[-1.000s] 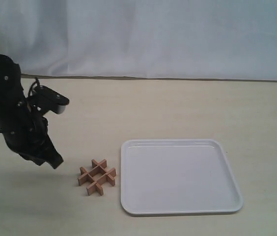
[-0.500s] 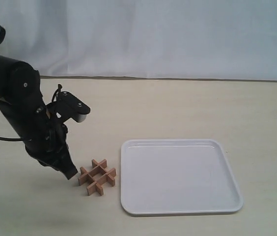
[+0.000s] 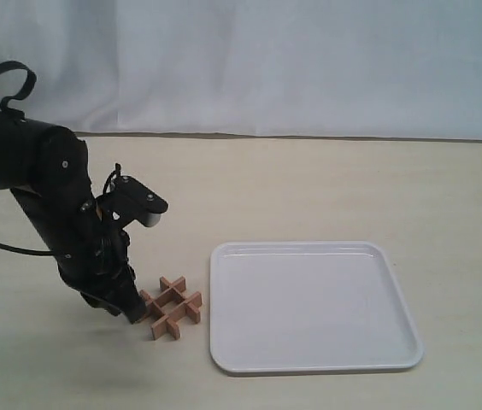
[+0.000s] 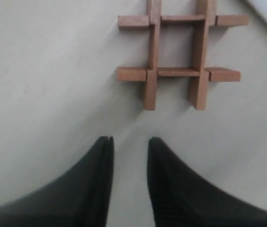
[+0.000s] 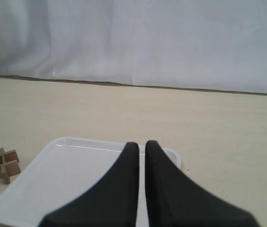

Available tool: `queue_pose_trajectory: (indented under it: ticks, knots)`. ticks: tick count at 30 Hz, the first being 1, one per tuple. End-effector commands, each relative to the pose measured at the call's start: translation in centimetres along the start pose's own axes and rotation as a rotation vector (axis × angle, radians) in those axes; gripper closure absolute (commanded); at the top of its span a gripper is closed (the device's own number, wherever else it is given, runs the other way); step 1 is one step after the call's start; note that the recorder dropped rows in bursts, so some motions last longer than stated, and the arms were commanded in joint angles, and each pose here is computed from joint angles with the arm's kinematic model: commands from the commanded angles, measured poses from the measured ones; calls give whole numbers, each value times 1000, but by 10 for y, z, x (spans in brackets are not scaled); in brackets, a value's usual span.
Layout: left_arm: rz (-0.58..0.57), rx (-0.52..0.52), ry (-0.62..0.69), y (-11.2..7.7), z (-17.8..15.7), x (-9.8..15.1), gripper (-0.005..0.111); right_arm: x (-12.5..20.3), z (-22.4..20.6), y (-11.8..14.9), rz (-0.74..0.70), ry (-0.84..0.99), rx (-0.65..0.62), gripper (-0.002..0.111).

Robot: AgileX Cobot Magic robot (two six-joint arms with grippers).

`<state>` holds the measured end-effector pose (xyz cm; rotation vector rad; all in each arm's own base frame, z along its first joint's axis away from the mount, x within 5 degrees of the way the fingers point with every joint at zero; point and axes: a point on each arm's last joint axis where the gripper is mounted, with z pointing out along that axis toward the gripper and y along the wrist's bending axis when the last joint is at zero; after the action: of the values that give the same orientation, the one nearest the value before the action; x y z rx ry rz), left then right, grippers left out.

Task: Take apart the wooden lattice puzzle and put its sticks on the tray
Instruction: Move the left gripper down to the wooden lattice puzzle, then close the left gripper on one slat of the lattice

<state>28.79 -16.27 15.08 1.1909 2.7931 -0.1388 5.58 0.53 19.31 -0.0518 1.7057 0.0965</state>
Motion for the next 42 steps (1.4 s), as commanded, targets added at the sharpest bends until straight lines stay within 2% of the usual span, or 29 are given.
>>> queue_pose_trajectory:
  ticks: [1,11,19,30,42]
  knots:
    - [9,5,-20,-4,6,-6,65,-1,0,0,-5,-10,0,104]
    - [127,-20,-58,-29,8,-16,63,-1,0,0,-5,-10,0,104]
    - [123,-38,-61,-27,10,-17,64,-1,0,0,-5,-10,0,104]
    - [132,-72,4,-22,31,-15,64,-1,0,0,-5,-10,0,104]
    - [149,-92,-22,-21,20,-16,64,-1,0,0,-5,-10,0,104]
